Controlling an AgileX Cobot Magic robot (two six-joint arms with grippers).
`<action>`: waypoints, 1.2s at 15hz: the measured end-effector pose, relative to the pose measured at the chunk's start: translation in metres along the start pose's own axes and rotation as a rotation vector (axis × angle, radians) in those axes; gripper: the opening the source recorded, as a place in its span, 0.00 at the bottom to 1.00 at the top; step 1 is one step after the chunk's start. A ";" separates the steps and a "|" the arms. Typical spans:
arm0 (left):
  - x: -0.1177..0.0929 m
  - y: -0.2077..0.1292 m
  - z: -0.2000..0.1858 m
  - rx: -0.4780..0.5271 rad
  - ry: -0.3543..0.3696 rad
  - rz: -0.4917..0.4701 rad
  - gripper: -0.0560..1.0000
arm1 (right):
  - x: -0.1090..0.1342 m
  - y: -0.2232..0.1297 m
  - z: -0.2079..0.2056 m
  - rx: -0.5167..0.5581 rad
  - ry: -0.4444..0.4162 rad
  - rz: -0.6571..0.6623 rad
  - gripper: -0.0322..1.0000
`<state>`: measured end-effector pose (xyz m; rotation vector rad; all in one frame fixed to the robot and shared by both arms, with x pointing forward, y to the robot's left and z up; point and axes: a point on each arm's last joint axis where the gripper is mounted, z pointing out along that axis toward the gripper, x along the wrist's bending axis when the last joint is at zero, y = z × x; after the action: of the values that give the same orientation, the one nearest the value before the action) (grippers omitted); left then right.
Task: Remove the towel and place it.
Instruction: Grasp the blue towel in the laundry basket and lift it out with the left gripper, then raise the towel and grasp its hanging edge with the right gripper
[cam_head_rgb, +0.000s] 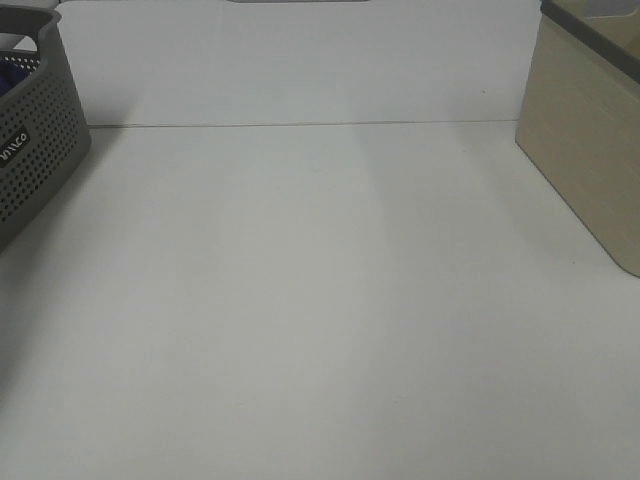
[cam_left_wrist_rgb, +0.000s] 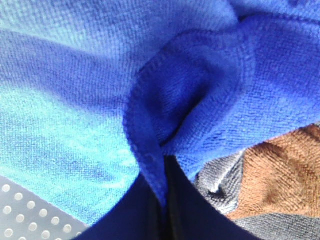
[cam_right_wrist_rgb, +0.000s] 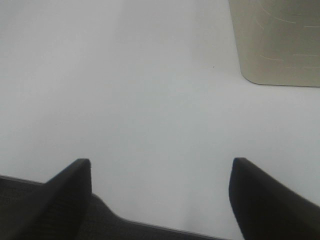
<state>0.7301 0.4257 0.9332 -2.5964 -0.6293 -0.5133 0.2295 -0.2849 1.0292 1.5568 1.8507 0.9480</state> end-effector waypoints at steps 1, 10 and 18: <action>0.000 0.000 0.000 0.002 0.001 0.002 0.05 | 0.000 0.000 0.000 0.000 0.000 0.000 0.75; 0.030 -0.032 -0.115 0.039 0.139 -0.256 0.05 | 0.000 0.000 0.000 0.000 0.000 0.000 0.75; 0.023 -0.092 -0.252 -0.081 0.319 -0.495 0.05 | 0.001 0.000 0.000 -0.001 0.007 0.002 0.75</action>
<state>0.6408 0.3886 1.1845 -2.3419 -1.1581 -1.0989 0.2295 -0.2843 1.0292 1.5576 1.8530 0.9559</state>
